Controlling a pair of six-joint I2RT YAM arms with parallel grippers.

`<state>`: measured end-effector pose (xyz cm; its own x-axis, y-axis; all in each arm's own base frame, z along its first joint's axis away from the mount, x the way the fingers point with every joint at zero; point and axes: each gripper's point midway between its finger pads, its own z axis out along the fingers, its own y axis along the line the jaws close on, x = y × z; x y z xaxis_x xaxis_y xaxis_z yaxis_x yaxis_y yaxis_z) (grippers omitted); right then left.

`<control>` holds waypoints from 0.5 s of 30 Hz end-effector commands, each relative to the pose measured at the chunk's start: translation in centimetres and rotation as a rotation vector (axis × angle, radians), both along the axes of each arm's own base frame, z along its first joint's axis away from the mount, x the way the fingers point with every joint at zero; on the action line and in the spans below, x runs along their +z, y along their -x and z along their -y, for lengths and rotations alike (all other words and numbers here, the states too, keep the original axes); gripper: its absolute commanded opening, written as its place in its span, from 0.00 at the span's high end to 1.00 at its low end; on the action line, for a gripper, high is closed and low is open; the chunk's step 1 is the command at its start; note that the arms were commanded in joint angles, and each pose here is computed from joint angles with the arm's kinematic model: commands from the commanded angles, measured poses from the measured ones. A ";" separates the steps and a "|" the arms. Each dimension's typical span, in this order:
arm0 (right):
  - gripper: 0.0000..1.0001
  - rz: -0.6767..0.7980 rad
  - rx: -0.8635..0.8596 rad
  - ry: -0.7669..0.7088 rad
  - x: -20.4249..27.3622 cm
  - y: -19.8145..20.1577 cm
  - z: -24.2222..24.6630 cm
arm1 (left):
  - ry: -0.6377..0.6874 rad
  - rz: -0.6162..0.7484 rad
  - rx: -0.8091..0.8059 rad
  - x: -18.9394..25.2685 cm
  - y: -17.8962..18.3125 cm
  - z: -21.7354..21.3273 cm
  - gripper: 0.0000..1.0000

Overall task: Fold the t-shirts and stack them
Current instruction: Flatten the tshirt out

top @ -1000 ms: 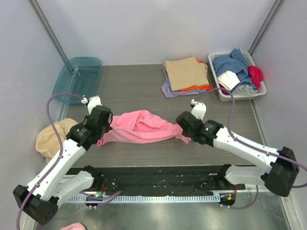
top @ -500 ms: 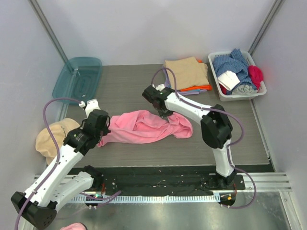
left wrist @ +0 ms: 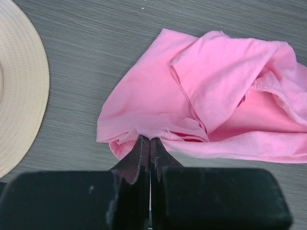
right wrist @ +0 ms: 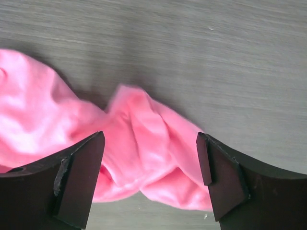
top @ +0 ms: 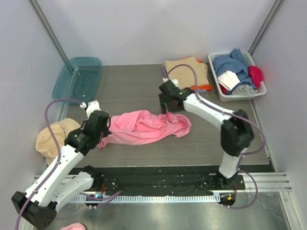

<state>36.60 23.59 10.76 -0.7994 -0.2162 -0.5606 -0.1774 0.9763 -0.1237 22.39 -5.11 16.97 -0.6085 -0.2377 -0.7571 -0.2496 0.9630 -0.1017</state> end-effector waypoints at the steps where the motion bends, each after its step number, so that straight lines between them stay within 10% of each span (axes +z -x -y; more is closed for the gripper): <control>1: 0.15 0.142 -0.098 -0.247 5.5 1.8 1.5 | 0.028 0.024 -0.009 0.6 -0.8 0.7 1.00; 15: 0.42 0.089 -0.064 -0.487 1.9 7.4 1.1 | 0.030 0.022 -0.020 0.5 -1.2 1.0 1.00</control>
<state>27.36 19.68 10.13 -0.8016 0.0573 -0.5951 -0.0890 0.9729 0.2136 22.73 -5.71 16.41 -0.6294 -0.2326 -0.7415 -0.2372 0.9661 -0.1017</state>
